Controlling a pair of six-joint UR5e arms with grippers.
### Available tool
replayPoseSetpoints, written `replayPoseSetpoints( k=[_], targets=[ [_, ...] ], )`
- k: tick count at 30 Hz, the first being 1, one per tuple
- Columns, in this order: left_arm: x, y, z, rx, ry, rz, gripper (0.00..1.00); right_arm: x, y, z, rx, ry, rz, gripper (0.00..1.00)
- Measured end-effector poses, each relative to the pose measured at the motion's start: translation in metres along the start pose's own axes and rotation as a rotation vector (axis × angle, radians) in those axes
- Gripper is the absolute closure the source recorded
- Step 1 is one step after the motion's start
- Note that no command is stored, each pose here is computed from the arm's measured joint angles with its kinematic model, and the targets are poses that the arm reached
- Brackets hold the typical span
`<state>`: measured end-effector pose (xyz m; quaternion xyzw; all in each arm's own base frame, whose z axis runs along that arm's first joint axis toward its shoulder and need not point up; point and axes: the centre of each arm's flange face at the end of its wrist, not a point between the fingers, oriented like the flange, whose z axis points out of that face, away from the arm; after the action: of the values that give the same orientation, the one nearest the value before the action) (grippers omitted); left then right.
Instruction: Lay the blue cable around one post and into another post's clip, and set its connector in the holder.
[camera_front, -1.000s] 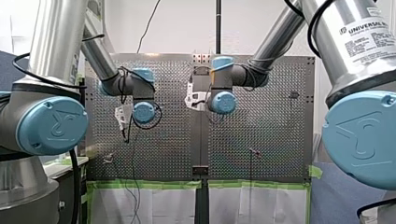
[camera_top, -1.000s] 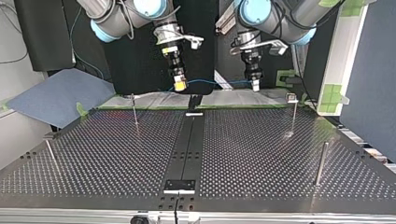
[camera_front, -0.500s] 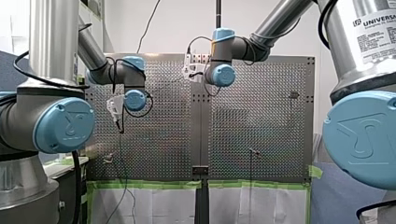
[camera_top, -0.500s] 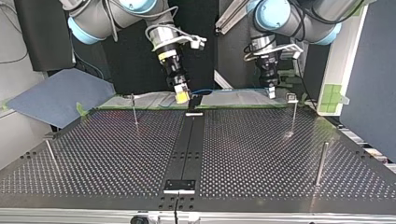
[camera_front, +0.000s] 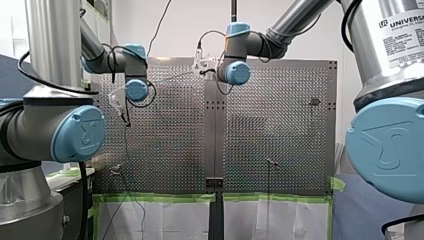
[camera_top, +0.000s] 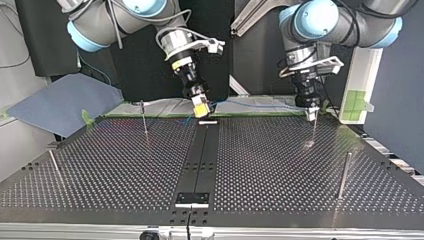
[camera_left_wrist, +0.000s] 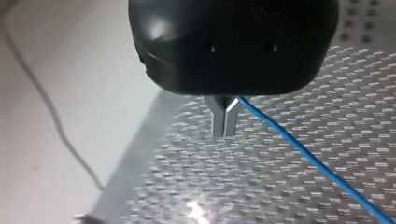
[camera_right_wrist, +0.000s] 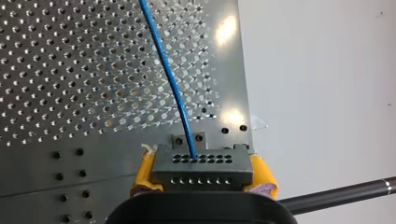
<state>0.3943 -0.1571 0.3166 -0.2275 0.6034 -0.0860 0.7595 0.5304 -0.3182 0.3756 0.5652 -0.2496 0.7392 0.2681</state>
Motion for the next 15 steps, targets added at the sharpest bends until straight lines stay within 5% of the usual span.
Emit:
replayPoseSetpoints(
  k=[15],
  targets=[
    [-0.077,0.011,0.022,-0.010,-0.109,-0.133,1.00,0.027,-0.005,0.019,0.039,0.043,0.005,1.00]
  ],
)
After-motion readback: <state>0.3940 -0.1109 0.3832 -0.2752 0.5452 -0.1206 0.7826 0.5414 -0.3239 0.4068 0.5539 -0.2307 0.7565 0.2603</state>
